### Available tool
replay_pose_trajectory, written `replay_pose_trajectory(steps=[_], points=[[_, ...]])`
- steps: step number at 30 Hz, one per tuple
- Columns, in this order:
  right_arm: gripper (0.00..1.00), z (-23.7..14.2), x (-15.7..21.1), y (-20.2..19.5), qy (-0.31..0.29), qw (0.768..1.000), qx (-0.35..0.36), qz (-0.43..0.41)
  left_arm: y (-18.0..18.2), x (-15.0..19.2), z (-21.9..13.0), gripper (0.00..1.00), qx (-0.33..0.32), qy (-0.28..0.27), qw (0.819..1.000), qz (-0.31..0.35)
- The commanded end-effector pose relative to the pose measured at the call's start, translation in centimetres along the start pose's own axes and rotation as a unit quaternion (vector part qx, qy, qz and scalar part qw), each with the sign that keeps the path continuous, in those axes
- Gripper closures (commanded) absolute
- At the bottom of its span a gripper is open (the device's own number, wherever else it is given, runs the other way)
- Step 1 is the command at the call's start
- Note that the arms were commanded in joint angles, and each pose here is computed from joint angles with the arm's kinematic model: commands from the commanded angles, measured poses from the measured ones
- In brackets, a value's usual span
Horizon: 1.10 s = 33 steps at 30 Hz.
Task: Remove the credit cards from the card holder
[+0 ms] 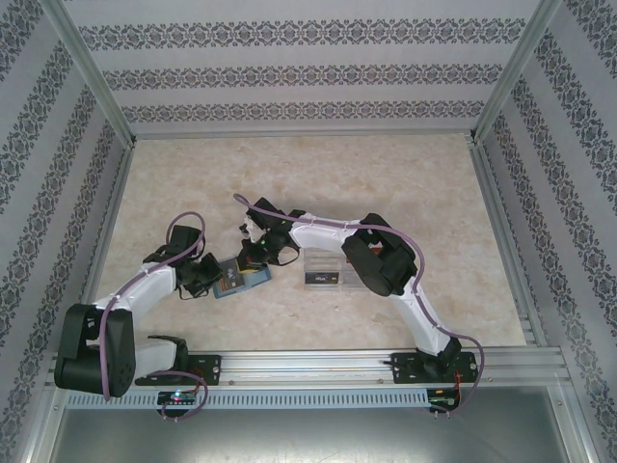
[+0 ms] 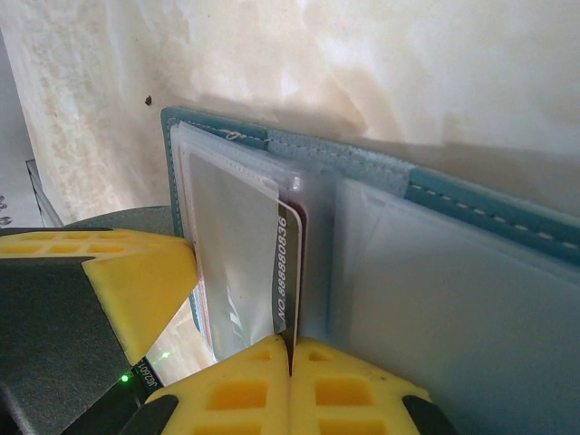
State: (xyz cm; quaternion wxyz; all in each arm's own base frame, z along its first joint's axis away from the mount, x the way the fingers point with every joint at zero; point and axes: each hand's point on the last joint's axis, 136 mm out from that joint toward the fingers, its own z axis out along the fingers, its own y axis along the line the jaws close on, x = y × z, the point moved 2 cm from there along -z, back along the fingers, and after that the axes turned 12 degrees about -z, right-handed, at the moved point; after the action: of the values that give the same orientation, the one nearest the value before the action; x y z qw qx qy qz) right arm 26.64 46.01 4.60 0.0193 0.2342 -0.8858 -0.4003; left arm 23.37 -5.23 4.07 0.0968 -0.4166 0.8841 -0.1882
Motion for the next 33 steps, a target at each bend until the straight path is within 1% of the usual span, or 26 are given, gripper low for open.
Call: replay_pose_trajectory(steps=[1, 8, 27, 33], points=[[1.00, -1.0, 0.0, -0.5, -0.009, 1.000, 0.016, -0.001, 4.2, 0.6, 0.7, 1.00, -0.096, 0.009, 0.995, -0.015], [1.00, -2.1, 0.2, -1.6, -0.013, 1.000, 0.027, 0.003, 5.1, 0.5, 0.7, 1.00, -0.126, 0.005, 0.992, -0.019], [1.00, -5.1, 0.7, -3.6, -0.020, 0.998, 0.051, 0.006, 4.9, 0.5, 0.8, 1.00, -0.124, 0.009, 0.992, -0.017], [1.00, -6.0, 0.7, -3.6, -0.027, 0.998, 0.057, 0.006, 4.8, 0.5, 0.7, 1.00, -0.122, 0.009, 0.992, -0.017]])
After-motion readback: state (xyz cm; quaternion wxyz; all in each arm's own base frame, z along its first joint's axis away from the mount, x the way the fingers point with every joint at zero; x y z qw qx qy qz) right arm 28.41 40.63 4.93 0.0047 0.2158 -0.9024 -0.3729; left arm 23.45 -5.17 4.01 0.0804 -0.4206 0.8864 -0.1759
